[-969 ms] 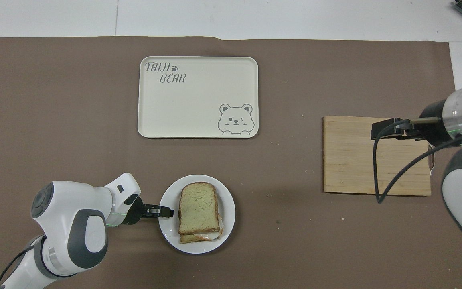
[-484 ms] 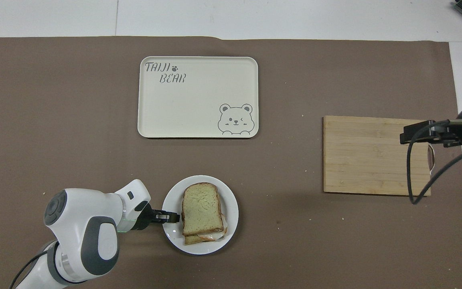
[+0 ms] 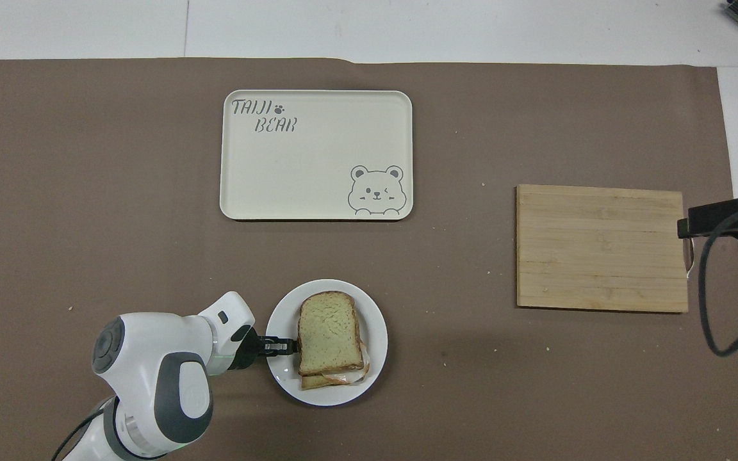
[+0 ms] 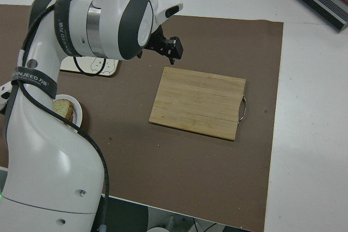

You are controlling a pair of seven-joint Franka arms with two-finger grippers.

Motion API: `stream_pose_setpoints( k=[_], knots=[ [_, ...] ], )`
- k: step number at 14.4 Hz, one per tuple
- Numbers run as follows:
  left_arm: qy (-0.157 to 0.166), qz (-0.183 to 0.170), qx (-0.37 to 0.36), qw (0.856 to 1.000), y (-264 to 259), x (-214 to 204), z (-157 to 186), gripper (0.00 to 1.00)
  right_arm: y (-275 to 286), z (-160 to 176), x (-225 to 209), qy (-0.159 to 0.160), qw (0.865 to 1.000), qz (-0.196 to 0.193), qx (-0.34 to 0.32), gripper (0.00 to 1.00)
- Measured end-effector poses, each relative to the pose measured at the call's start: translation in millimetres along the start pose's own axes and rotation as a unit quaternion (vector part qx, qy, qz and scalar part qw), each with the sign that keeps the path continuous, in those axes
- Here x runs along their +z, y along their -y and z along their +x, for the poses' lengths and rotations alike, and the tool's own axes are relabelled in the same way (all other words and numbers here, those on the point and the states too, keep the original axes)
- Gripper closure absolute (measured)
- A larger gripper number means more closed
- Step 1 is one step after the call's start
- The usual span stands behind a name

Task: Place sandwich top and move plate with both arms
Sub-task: 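Grip the white plate rim with the left gripper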

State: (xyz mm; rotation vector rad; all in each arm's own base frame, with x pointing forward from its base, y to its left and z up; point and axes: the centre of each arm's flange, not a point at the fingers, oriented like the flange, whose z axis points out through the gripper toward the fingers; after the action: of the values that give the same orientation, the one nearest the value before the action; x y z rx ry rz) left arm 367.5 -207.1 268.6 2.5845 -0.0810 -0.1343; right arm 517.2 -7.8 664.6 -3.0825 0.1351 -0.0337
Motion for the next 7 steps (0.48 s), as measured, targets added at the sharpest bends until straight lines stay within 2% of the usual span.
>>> stream_pose_setpoints(
  k=[4, 7],
  knots=[
    [-0.008, -0.006, -0.012, 1.0, 8, -8, 9, 0.87, 0, -4, -4, -0.002, 1.0, 0.0, 0.0, 0.0],
    [-0.007, -0.031, -0.029, 0.999, 16, -27, 25, 0.89, -2, -4, -4, -0.003, 0.999, -0.033, -0.004, 0.0]
  ],
)
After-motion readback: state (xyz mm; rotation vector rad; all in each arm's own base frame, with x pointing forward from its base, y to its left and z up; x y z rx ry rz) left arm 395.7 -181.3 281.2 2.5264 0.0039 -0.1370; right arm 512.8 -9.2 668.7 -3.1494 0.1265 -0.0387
